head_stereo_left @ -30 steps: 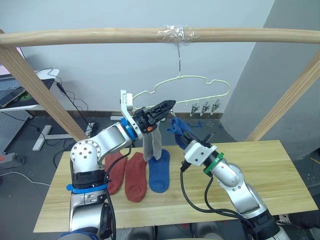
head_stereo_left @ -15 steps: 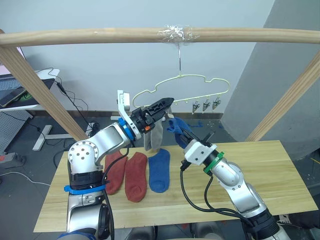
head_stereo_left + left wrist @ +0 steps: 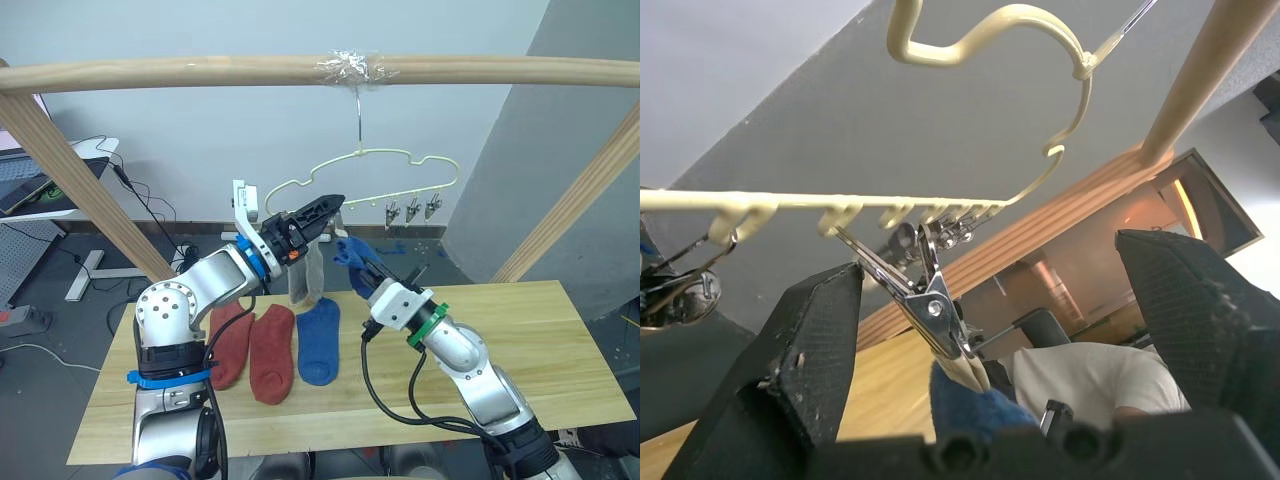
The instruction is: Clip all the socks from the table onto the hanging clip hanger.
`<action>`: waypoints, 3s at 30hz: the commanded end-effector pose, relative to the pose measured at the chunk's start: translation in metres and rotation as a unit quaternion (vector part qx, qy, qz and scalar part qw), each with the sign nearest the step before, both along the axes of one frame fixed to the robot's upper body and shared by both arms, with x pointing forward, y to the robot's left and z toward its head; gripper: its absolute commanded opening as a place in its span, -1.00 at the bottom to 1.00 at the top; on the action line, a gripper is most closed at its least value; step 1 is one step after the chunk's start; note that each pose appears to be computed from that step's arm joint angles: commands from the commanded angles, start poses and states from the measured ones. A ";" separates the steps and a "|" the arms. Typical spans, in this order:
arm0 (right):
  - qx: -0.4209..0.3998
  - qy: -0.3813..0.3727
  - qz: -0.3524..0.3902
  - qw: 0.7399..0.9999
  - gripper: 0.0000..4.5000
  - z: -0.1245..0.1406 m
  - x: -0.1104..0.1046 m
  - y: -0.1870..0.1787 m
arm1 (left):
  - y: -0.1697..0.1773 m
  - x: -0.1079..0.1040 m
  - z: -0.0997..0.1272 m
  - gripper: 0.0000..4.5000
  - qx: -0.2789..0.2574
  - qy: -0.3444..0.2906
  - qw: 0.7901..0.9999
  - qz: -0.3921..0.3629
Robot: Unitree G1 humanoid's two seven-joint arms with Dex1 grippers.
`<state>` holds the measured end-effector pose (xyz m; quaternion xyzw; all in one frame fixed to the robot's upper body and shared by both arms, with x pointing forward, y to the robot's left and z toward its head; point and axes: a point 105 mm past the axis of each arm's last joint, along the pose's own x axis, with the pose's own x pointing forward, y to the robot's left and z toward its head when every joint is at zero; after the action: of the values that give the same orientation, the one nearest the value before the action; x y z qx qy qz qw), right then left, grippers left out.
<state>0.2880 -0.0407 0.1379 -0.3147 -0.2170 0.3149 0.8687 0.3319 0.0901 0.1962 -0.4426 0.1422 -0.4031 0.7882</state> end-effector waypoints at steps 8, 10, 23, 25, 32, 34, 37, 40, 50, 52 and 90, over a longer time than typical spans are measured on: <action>0.009 0.011 -0.006 1.000 0.84 0.000 -0.001 -0.013 | 0.005 -0.011 0.004 1.00 0.019 -0.023 1.000 -0.006; 0.009 0.018 -0.010 1.000 0.98 -0.003 -0.002 -0.016 | 0.007 -0.015 0.001 1.00 0.024 -0.023 0.999 -0.008; 0.062 0.115 -0.082 0.988 0.98 -0.017 -0.001 -0.064 | 0.037 -0.066 -0.053 1.00 0.266 -0.049 0.962 -0.026; 0.067 0.133 -0.092 0.985 0.98 -0.019 -0.004 -0.072 | 0.044 -0.068 -0.061 1.00 0.300 -0.061 0.952 -0.011; 0.144 0.188 -0.136 0.962 0.98 -0.014 0.002 -0.089 | 0.050 -0.076 -0.071 1.00 0.400 -0.180 0.899 0.019; 0.169 0.201 -0.141 0.954 0.98 -0.012 0.004 -0.088 | 0.053 -0.078 -0.074 1.00 0.409 -0.198 0.890 0.026; 0.186 0.209 -0.145 0.949 0.91 -0.012 0.008 -0.085 | 0.050 -0.091 -0.086 1.00 0.438 -0.232 0.868 -0.002; 0.183 0.189 -0.157 0.952 0.55 -0.006 0.014 -0.081 | 0.058 -0.085 -0.081 1.00 0.448 -0.282 0.846 0.061; 0.234 0.182 -0.136 0.945 0.12 0.020 0.031 -0.062 | 0.060 -0.082 -0.063 1.00 0.388 -0.346 0.853 0.044; 0.242 0.185 -0.130 0.944 -0.20 0.022 0.034 -0.056 | 0.057 -0.085 -0.056 1.00 0.376 -0.362 0.852 0.034; 0.301 0.219 -0.182 0.910 -0.33 0.027 0.093 -0.041 | 0.047 -0.089 -0.035 1.00 0.353 -0.373 0.856 0.056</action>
<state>0.3806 -0.0865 0.1447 -0.0039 -0.0050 0.1227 0.9924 0.2462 0.1369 0.1487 0.0322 -0.0313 -0.4162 0.9081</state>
